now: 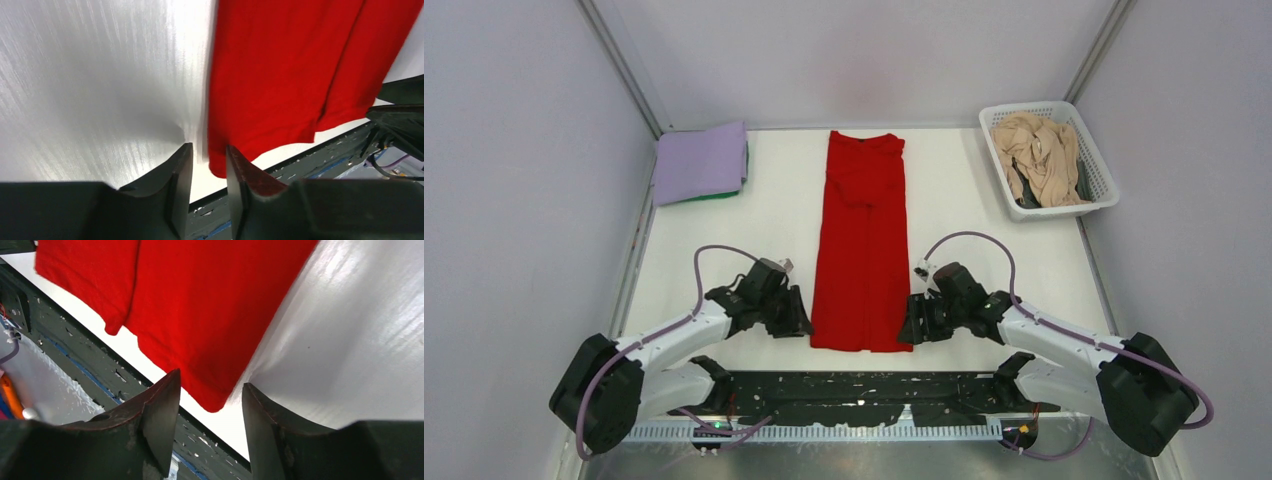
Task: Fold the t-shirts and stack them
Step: Grab the bottom of the folded rectangular tshirt with both arms, then fold the folded rectangular tshirt in 1/3 of the way
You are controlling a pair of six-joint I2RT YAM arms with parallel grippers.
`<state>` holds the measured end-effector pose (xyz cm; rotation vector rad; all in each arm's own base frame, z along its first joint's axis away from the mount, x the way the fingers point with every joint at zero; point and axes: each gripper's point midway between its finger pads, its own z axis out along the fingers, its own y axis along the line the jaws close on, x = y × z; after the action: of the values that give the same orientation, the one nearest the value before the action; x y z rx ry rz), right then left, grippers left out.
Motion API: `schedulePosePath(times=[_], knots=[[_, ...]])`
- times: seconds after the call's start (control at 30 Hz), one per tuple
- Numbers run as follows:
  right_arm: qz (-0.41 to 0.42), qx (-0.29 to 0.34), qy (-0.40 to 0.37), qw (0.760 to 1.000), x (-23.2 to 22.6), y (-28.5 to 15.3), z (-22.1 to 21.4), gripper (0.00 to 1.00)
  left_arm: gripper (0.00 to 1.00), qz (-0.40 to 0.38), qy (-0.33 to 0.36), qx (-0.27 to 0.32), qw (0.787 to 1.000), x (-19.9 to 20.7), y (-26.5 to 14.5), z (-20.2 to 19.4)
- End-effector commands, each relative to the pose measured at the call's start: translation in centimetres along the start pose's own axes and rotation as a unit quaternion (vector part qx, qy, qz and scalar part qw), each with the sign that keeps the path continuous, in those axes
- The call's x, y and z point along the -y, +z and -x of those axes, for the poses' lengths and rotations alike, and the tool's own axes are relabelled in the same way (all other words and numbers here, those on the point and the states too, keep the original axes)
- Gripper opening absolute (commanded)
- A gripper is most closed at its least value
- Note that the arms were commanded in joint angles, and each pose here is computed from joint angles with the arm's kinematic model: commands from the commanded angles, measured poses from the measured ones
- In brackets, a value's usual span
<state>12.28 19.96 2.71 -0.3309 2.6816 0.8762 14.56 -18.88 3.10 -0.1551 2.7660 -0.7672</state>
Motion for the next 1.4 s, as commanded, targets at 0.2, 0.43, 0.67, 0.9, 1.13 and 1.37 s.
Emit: schedulePosePath(times=[0.2,0.43,0.67,0.9,1.13,1.37], knots=[[-0.011,-0.037,0.013,0.999,0.5,1.2,-1.4,0.43,0.27,-0.023,0.009,-0.040,0.999,1.2,1.9,-0.9],[-0.018,-0.059,0.021,0.998,0.6,1.2,-2.4,0.36,0.00,-0.014,0.002,-0.074,0.997,0.4,2.1,-2.7],[-0.015,-0.070,0.018,0.997,0.0,0.9,-3.0,0.13,0.00,-0.030,0.015,-0.095,0.995,1.6,0.7,-3.9],[0.005,-0.020,-0.005,1.000,-2.4,-0.2,0.2,0.05,0.00,-0.092,0.056,-0.064,0.992,5.7,-2.2,-1.9],[-0.012,0.075,-0.041,0.996,-4.7,-0.8,7.5,0.05,0.00,-0.122,0.070,-0.049,0.989,9.0,-1.6,1.2],[-0.019,0.117,-0.046,0.992,-5.9,-0.3,12.5,0.05,0.00,-0.128,0.052,0.001,0.990,11.2,-1.2,7.1]])
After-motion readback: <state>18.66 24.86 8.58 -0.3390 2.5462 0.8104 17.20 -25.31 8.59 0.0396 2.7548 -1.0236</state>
